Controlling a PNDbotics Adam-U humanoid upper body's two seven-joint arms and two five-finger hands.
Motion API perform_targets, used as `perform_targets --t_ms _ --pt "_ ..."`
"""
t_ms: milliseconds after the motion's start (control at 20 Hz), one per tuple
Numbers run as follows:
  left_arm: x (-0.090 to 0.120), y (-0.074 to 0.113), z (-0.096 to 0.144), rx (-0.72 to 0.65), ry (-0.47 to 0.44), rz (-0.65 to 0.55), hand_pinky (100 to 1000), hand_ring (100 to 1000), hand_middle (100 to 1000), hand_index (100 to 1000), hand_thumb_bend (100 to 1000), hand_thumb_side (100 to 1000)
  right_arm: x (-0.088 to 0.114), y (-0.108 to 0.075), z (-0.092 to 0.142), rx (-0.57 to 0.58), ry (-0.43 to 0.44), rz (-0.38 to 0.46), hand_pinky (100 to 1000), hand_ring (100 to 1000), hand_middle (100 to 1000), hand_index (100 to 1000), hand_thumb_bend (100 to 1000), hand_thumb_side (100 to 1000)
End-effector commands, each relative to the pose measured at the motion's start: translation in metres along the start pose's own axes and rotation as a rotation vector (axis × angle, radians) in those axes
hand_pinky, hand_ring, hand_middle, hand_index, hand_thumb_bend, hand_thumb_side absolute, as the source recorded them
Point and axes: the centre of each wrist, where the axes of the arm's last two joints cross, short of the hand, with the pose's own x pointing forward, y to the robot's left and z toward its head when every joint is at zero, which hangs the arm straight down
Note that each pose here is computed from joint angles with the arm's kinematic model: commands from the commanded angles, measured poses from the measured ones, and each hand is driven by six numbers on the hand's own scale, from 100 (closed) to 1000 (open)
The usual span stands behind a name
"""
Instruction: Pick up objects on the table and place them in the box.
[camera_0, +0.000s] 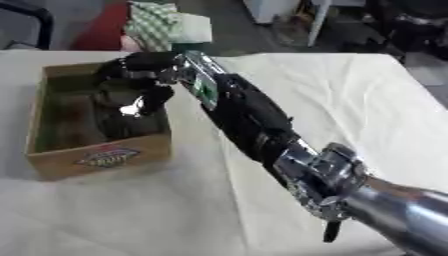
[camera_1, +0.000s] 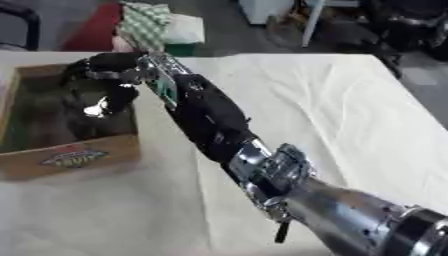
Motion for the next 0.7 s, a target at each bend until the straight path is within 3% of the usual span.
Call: perform_targets --t_ms 50,400,700 --pt "0.008 0.004 -0.002 0.003 -0.023 -0.025 672 670 576 561 100 844 -0.007 -0.015 0.012 0.123 -0.139 0.104 915 881 898 943 100 616" --pt "0.008 0.01 0.002 0.031 -0.019 -0.041 672 669 575 560 100 845 -0.045 0.0 0.073 -0.075 -0.02 -0.031 883 817 851 926 100 468" --pt "0.006 0.015 0.007 0.058 -0.01 -0.057 672 669 575 560 100 849 -0.075 0.033 0.147 -0.226 0.149 -0.167 850 760 809 908 100 551"
